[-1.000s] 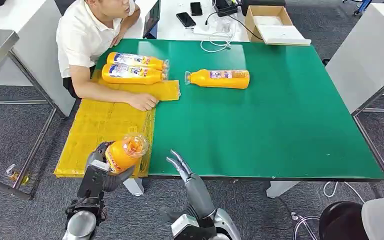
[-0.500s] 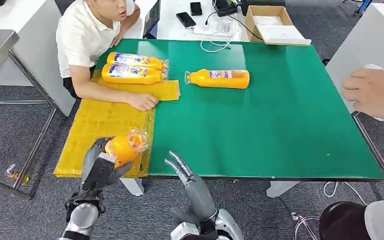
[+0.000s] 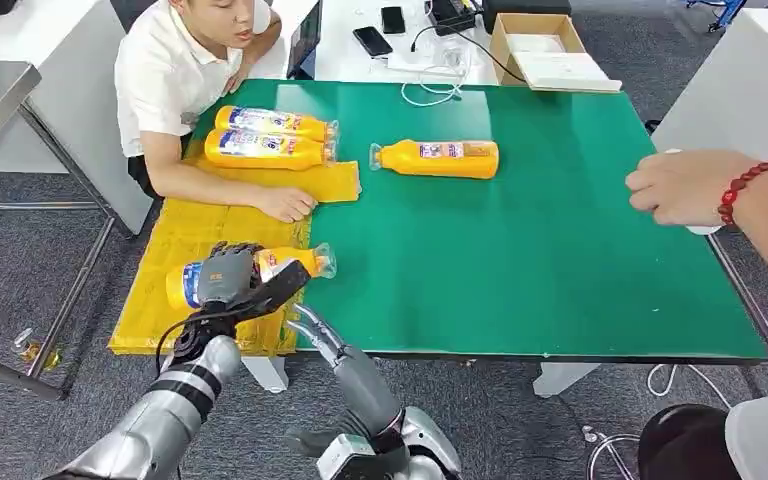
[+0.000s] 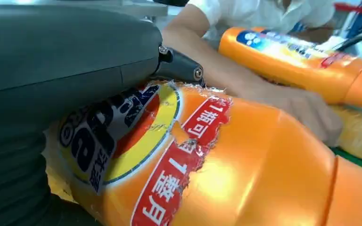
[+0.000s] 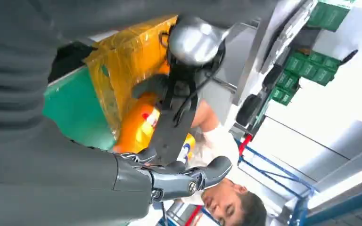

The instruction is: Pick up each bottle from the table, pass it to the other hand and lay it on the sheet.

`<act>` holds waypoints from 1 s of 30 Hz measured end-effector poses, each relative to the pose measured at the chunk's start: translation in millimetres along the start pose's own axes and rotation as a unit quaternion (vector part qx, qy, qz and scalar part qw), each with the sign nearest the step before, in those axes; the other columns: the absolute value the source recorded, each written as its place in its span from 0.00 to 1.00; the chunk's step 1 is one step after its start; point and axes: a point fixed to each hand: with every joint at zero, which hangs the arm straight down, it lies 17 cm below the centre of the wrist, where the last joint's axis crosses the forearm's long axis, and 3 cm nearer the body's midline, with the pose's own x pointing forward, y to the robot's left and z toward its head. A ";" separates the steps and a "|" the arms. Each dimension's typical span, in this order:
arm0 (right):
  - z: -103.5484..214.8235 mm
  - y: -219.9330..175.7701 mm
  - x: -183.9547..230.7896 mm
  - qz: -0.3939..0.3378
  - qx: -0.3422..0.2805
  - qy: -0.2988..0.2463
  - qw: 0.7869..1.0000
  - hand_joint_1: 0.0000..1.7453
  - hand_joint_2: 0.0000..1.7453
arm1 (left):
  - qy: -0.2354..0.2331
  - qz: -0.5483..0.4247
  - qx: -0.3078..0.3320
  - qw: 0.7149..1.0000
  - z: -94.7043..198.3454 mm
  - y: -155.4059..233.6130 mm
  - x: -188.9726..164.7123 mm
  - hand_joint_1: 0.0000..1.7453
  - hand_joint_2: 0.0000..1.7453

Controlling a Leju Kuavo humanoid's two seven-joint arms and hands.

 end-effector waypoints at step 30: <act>-3.2 3.8 -39.3 -0.014 0.001 0.040 0.999 0.00 1.00 | 0.091 0.112 -0.214 0.966 -6.2 -41.4 -29.5 0.00 1.00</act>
